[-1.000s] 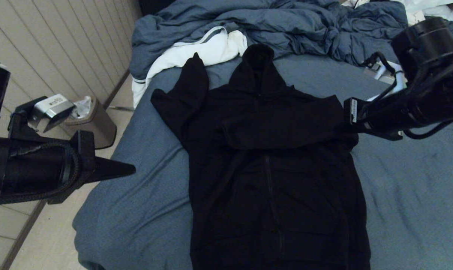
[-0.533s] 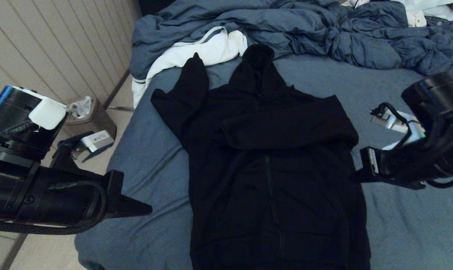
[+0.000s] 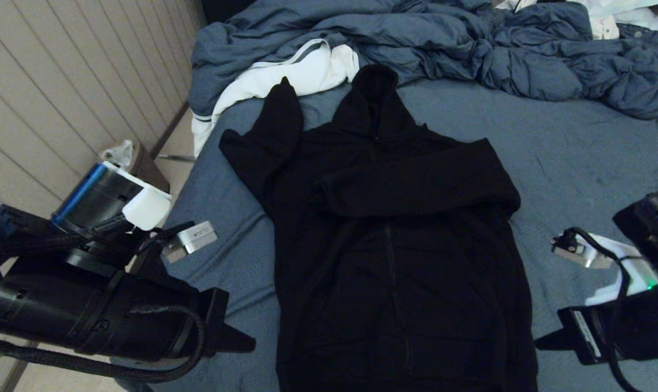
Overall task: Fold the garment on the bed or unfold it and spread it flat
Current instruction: Fold the black sweatshirt
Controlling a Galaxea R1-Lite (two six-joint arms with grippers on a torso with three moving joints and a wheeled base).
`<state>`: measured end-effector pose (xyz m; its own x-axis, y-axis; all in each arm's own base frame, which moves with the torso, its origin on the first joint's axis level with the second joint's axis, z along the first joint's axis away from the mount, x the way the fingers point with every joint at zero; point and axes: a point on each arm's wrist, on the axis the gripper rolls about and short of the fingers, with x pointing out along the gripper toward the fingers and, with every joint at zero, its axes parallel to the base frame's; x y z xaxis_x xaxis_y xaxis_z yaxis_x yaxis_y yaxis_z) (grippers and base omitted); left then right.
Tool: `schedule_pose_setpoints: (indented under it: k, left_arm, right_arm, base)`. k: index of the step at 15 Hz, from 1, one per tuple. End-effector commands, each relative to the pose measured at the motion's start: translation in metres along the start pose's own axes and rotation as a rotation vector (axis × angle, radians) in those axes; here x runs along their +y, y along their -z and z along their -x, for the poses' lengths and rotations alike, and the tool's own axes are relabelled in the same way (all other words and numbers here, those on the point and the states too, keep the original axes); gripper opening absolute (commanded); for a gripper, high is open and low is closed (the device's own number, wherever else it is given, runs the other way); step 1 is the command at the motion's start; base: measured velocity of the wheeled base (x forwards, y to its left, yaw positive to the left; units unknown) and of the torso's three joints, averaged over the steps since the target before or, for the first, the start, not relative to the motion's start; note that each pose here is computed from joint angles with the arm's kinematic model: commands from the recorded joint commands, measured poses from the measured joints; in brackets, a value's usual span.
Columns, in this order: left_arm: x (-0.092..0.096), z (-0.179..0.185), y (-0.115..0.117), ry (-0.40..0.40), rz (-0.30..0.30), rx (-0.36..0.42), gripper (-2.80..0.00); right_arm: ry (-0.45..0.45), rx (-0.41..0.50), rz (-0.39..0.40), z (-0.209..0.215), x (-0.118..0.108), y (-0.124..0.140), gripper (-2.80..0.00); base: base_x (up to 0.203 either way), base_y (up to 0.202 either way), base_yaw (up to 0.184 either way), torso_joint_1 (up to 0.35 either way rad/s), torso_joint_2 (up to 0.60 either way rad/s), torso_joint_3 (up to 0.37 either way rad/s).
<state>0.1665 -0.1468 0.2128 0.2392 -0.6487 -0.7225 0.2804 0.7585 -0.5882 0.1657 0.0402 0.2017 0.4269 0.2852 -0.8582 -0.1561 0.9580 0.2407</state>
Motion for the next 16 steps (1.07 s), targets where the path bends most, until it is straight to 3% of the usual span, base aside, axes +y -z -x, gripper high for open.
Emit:
schedule_pose_setpoints:
  k: [1, 7, 16]
  left_arm:
    - [0.001, -0.016, -0.003, -0.013, 0.004, 0.035, -2.8]
    - [-0.003, -0.03, -0.006, -0.054, -0.027, 0.031, -2.8]
    - [-0.01, -0.035, -0.018, -0.033, -0.059, -0.003, -2.8]
  right_arm:
    - [-0.017, 0.003, 0.001, 0.002, 0.0, 0.004, -2.8]
    - [-0.072, 0.031, 0.034, -0.001, 0.008, 0.006, -2.8]
    - [-0.085, 0.008, 0.043, 0.003, 0.01, 0.002, -2.8]
  base:
    - [0.0, 0.0, 0.0, 0.0, 0.0, 0.0]
    - [0.0, 0.0, 0.0, 0.0, 0.0, 0.0]
    - [0.0, 0.0, 0.0, 0.0, 0.0, 0.0]
